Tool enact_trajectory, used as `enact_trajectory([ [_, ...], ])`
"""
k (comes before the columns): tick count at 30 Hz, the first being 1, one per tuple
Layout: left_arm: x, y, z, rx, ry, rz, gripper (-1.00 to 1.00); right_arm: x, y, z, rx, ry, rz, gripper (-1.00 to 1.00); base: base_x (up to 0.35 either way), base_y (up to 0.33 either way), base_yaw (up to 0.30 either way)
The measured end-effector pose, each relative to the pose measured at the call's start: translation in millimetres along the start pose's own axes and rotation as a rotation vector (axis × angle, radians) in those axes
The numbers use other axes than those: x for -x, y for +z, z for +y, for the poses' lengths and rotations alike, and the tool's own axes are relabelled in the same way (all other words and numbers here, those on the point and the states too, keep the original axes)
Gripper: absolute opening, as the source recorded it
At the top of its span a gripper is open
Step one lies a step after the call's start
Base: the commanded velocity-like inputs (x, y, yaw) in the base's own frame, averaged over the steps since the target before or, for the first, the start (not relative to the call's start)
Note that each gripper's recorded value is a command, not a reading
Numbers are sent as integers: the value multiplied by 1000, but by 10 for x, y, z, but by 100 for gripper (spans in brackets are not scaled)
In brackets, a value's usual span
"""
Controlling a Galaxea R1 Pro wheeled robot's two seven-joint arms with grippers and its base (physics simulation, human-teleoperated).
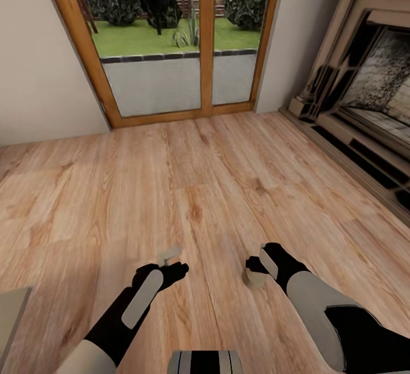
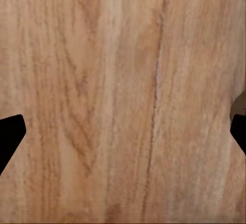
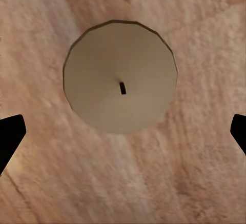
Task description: Place each of the two pumpkins and all three candles from the living room inside a cabinet in the living room (use any cabinet), then make sure every cabinet is closed, and position the cauldron so it is next to a table in the living room.
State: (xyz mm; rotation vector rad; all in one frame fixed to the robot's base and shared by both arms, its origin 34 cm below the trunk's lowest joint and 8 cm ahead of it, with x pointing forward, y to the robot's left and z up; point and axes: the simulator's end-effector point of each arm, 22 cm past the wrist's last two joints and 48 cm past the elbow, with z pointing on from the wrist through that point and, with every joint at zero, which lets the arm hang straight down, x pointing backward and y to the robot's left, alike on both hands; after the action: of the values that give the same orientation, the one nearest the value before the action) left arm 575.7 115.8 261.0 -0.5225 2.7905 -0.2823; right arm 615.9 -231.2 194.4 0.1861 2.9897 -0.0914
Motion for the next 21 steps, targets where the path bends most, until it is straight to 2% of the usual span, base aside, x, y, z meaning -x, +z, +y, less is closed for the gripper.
enact_trajectory([
  [4, -24, 7, 67, 31, 44, -17, 100, 4, -1, 0, 0, 0, -1, 100, 260, 0, 0],
  [7, -19, 10, 83, 39, 57, -26, 100, 5, -2, 0, 0, 0, -1, 100, 165, 0, 0],
  [9, 0, 6, 89, 42, 45, -28, 100, 5, -2, 0, 0, -1, -1, 100, 52, 0, 0],
  [12, 23, 51, 157, 46, -3, -21, 100, -46, 61, -1, -2, -1, 12, 100, 15, 0, 0],
  [21, -94, 199, 240, 60, -20, 13, 100, -201, 245, -7, -6, -4, 52, 100, 1, 0, 0],
])
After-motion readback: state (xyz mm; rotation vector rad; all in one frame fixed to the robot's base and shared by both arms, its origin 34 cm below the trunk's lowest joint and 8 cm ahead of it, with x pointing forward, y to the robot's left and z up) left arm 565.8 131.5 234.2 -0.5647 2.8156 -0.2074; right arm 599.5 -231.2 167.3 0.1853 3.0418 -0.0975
